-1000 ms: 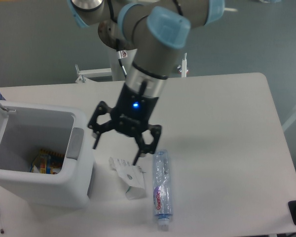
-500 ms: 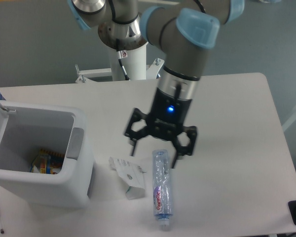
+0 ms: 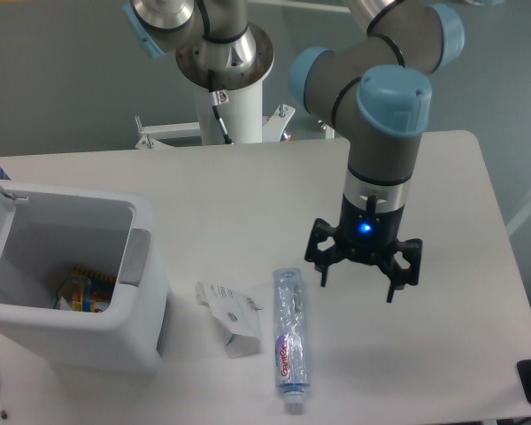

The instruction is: Open the trash can

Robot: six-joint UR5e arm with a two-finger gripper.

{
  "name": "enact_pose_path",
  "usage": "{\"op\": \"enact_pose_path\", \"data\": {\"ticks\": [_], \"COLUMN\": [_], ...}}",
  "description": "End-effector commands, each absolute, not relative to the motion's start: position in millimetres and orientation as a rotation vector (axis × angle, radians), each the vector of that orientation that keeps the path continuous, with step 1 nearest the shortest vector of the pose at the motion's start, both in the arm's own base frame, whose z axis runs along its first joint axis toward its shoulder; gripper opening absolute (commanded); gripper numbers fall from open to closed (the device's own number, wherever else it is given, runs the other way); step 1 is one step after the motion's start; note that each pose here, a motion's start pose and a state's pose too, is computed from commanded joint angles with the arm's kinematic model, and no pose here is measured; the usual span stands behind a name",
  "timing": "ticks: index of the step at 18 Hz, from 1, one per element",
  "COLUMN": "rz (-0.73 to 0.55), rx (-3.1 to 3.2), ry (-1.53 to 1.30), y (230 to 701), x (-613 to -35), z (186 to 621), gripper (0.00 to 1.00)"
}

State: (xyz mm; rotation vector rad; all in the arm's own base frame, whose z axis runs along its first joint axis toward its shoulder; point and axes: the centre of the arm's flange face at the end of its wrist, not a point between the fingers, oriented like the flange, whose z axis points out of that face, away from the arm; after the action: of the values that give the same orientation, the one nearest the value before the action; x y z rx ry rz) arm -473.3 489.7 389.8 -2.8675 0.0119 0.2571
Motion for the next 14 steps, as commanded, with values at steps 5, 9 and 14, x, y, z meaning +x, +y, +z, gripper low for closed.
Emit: {"op": "enact_pose_path", "data": {"ticks": [5, 9, 14], "rz": [0.251, 0.266, 0.276], "rx": [-2.937, -2.964, -3.001], "ry": [0.203, 0.248, 0.258], "y": [486.4, 485.3, 485.5], "x": [-472.5, -470.6, -464.7], "z": [386.0, 381.3, 373.8], "gripper": [1.0, 1.0, 1.0]}}
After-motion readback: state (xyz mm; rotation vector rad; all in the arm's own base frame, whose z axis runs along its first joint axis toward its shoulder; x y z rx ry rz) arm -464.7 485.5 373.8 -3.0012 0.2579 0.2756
